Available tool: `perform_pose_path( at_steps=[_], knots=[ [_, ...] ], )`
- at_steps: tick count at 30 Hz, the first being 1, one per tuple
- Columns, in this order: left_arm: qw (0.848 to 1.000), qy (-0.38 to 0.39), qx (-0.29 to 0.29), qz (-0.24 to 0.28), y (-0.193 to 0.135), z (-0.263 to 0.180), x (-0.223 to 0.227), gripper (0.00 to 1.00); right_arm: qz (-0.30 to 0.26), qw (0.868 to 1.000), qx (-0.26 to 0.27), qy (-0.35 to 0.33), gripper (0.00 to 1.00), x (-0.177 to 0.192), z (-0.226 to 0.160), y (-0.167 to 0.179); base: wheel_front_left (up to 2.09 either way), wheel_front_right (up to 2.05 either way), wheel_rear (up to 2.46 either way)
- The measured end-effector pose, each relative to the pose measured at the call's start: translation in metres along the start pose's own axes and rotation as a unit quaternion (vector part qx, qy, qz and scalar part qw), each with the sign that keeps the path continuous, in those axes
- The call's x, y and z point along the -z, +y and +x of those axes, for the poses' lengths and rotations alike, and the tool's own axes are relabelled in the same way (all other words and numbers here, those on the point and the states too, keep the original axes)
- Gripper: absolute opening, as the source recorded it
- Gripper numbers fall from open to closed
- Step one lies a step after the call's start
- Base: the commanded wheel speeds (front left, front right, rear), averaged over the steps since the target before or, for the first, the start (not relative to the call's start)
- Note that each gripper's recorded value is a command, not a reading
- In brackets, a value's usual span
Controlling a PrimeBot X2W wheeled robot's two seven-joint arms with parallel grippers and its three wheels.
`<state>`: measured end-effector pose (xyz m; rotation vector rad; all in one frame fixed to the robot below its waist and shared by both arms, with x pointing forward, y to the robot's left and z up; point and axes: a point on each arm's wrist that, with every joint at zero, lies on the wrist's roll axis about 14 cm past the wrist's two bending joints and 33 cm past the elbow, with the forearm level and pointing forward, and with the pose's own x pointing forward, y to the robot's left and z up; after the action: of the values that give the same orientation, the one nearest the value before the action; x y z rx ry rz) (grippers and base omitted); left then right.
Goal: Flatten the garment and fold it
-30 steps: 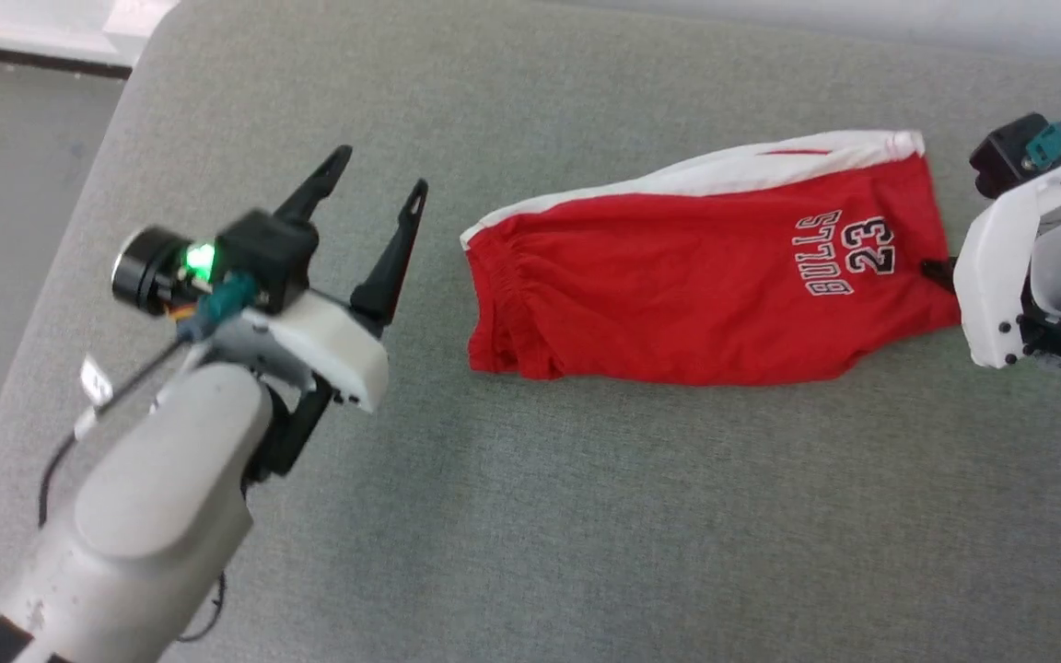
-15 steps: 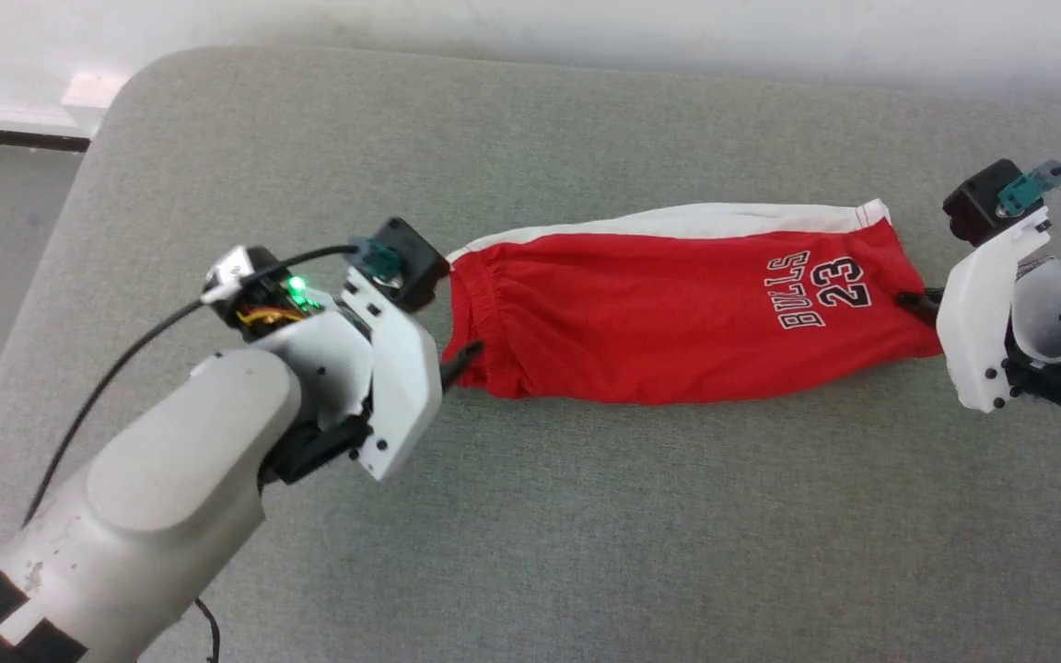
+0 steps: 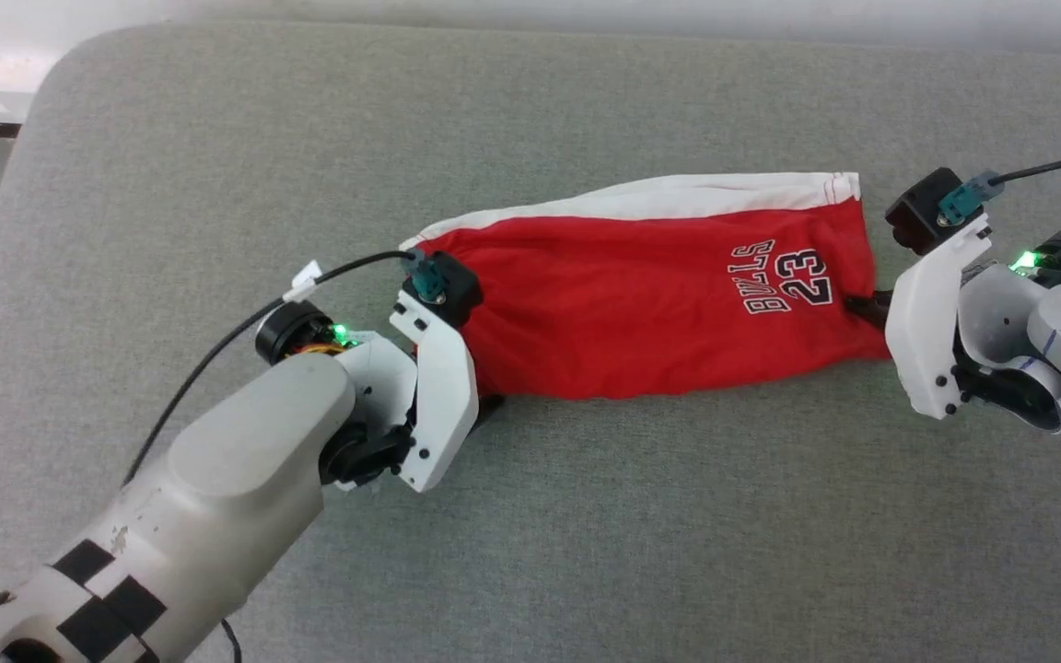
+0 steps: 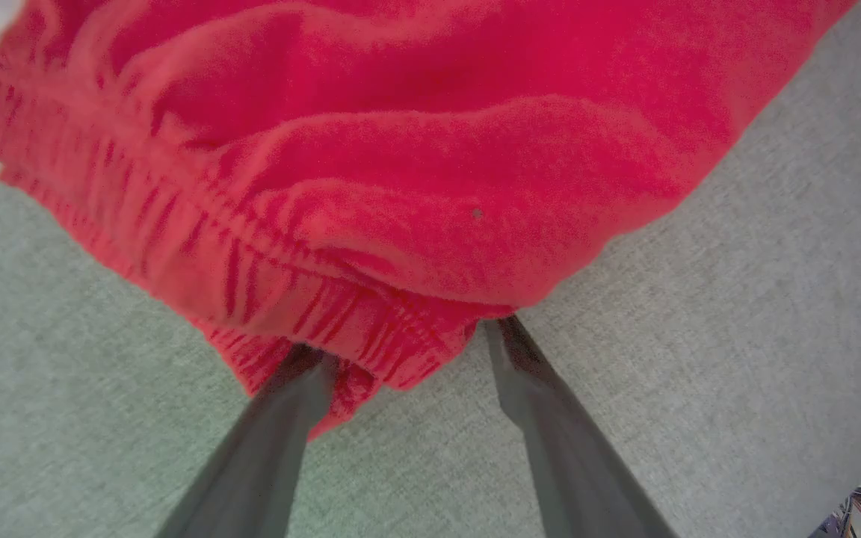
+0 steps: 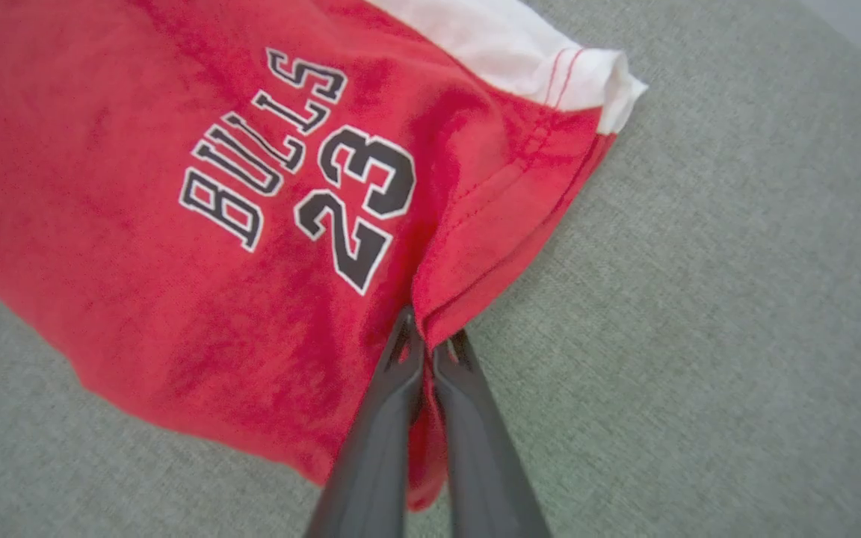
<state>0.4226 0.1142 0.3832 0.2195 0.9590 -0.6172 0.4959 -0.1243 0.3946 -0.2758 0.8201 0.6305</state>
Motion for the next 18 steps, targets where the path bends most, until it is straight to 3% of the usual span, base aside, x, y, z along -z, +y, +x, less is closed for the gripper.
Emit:
perform_pose_path(
  at_steps=[1, 2, 3, 8, 18],
  knots=[
    [1.0, 0.004, 0.002, 0.002, 0.0, 0.002, 0.0, 0.6, 0.001, 1.0, 0.001, 0.0, 0.0, 0.001, 0.0, -0.001, 0.0, 0.0, 0.0],
    [1.0, 0.004, 0.004, 0.001, 0.0, 0.003, -0.001, 0.1, 0.002, 1.0, 0.001, 0.001, 0.0, 0.003, 0.0, -0.001, 0.0, 0.0, 0.0],
    [1.0, 0.001, 0.006, -0.003, 0.0, 0.004, -0.001, 0.0, 0.003, 1.0, 0.002, -0.001, 0.0, 0.003, -0.001, -0.002, 0.0, 0.0, 0.0],
    [0.999, -0.045, 0.012, -0.023, -0.002, 0.002, -0.007, 0.0, 0.0, 1.0, 0.005, -0.023, 0.0, -0.003, -0.005, -0.001, 0.0, 0.0, 0.0],
    [0.99, -0.142, 0.002, 0.008, -0.005, -0.029, -0.016, 0.0, -0.027, 0.994, 0.005, -0.107, 0.0, -0.026, -0.034, 0.007, 0.0, 0.0, 0.0]
  ],
)
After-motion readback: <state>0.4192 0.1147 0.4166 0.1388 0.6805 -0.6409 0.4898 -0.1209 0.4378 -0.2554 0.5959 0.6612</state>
